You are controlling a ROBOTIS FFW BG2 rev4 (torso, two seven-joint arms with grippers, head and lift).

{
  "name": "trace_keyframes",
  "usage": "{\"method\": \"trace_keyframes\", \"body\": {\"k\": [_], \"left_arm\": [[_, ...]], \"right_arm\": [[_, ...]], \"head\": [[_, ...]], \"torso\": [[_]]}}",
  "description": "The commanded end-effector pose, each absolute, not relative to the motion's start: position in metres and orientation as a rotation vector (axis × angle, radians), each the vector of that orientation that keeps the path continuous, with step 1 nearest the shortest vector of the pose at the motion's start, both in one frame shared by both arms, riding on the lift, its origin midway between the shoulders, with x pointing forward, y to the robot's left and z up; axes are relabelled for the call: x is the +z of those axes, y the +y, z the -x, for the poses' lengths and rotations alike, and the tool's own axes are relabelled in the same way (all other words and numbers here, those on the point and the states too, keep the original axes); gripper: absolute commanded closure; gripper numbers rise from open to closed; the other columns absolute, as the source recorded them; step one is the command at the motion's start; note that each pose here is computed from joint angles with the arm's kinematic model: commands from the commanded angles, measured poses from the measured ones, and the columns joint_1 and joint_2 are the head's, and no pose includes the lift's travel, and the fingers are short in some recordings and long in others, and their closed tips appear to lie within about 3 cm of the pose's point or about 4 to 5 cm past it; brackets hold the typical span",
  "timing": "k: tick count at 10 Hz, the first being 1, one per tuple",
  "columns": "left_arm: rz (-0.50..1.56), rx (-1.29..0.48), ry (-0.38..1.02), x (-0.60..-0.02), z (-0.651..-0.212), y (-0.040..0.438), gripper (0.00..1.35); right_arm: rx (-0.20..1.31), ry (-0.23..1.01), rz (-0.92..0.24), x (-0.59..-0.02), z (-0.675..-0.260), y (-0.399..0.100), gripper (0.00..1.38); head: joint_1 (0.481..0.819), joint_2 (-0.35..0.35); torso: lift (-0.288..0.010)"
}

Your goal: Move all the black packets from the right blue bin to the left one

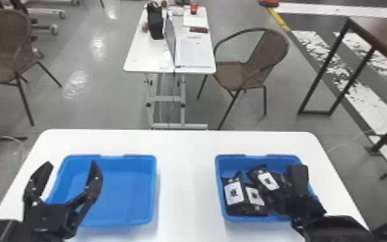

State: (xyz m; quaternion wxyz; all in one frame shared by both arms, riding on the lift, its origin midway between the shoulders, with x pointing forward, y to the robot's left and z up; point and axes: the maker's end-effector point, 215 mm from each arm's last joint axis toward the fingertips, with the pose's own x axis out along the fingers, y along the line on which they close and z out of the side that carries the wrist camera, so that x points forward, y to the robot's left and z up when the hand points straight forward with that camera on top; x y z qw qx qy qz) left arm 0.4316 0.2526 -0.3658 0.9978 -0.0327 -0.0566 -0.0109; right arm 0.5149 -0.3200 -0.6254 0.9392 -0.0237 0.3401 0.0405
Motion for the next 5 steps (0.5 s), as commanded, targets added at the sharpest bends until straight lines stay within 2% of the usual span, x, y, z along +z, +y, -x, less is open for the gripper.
{"method": "trace_keyframes", "body": {"k": [1, 2, 5], "left_arm": [[0.063, -0.025, -0.118, -0.365, -0.432, 0.253, 0.16], [0.062, -0.028, -0.120, -0.365, -0.433, 0.252, 0.16], [0.062, -0.025, -0.126, -0.364, -0.433, 0.254, 0.16]], "right_arm": [[0.069, 0.673, 0.044, -0.618, -0.515, -0.315, 1.24], [0.045, 0.647, 0.034, -0.610, -0.514, -0.313, 1.28], [0.015, 0.510, 0.004, -0.566, -0.517, -0.309, 1.28]], "head": [[0.695, -0.080], [0.695, -0.078], [0.695, -0.072]], "torso": [[0.000], [0.000], [0.000]]}}
